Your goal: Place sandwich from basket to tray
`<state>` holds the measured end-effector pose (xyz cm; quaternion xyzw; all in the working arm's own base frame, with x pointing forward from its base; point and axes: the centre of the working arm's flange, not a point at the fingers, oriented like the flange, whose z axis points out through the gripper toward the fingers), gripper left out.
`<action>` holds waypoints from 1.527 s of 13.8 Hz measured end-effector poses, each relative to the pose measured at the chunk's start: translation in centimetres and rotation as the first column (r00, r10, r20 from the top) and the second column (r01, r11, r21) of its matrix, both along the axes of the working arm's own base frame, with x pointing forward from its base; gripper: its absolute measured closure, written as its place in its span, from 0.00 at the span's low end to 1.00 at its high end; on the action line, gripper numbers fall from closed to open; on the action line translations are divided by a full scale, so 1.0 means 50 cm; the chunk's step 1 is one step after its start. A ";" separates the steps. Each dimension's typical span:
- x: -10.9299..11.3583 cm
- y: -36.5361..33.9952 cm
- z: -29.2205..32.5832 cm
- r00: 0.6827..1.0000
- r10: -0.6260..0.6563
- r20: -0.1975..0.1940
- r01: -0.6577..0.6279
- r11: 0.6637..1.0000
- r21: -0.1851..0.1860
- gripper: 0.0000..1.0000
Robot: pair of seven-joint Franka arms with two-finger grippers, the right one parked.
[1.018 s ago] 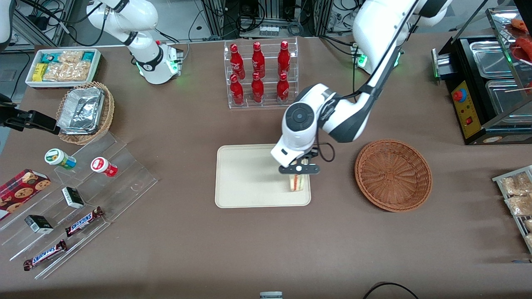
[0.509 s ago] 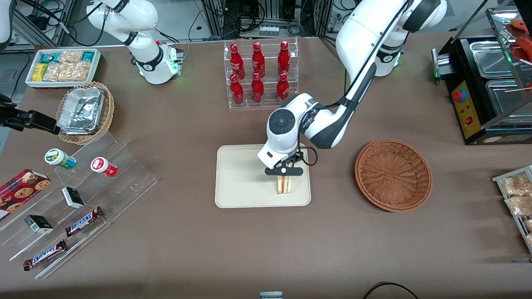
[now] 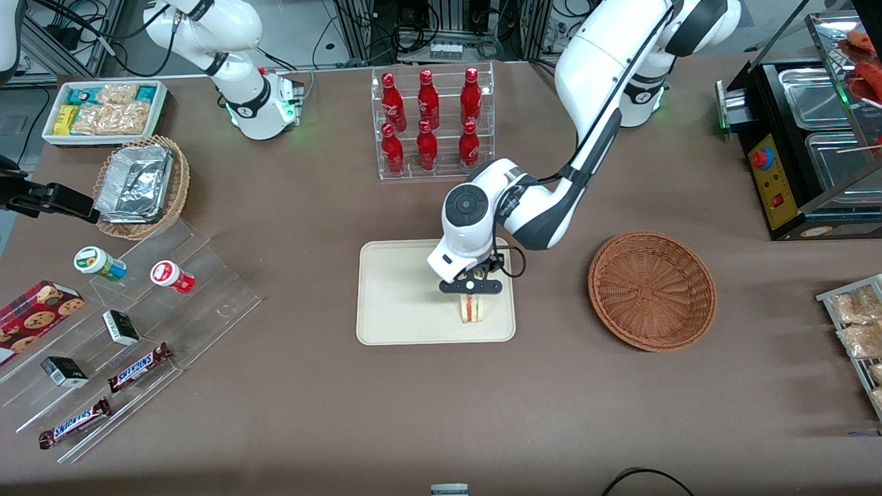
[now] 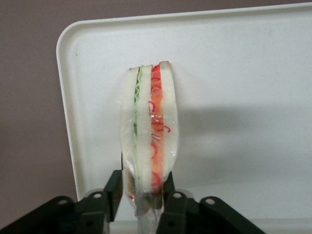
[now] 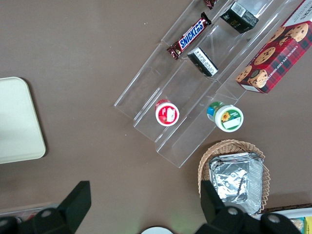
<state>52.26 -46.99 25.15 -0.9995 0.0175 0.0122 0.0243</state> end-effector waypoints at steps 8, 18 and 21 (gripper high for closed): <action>0.022 -0.005 0.037 0.999 0.016 0.032 -0.015 1.000 -0.024 0.00; 0.165 0.233 0.224 0.984 0.178 0.024 -0.178 0.984 -0.002 0.00; 0.221 0.381 0.241 0.986 0.160 -0.043 -0.160 0.987 0.000 0.00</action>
